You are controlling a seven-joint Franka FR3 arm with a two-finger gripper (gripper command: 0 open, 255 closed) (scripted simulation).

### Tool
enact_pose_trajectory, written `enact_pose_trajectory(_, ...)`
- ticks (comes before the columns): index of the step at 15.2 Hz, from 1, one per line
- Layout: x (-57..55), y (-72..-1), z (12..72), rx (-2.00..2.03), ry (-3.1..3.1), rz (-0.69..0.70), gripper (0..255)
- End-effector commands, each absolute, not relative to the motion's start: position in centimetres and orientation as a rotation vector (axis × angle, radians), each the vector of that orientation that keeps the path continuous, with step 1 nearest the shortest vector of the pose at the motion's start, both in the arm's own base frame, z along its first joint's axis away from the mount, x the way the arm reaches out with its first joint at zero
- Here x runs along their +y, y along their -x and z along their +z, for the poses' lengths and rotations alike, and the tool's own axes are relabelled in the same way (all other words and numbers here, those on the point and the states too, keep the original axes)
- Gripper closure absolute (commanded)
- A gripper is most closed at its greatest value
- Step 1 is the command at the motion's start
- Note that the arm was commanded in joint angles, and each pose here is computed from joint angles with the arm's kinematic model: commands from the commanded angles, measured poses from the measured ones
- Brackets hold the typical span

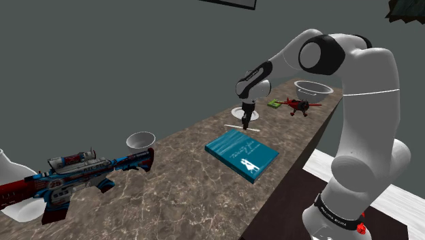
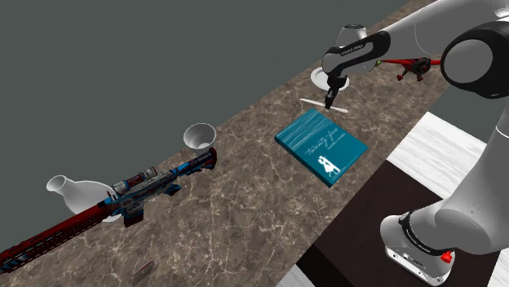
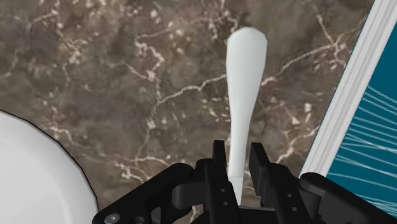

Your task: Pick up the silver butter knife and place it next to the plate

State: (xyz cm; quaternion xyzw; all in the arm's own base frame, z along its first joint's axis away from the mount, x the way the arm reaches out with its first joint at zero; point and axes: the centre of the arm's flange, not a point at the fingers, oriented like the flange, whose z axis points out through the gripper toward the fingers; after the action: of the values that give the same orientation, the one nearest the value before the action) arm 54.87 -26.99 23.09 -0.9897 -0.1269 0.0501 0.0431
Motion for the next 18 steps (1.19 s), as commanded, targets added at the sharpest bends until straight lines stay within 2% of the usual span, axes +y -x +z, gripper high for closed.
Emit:
enact_pose_trajectory(1,-27.0,-54.9,23.1,-0.388,3.027,0.153,255)
enact_pose_trajectory(3,-27.0,-54.9,23.1,-0.388,3.027,0.153,255)
enact_pose_trajectory(4,-27.0,-54.9,23.1,-0.388,3.027,0.153,0)
enact_pose_trajectory(9,-27.0,-54.9,23.1,-0.388,3.027,0.153,0)
enact_pose_trajectory(13,-27.4,-55.4,28.0,-0.388,3.027,0.153,0)
enact_pose_trajectory(18,-27.4,-55.4,28.0,-0.388,3.027,0.153,0)
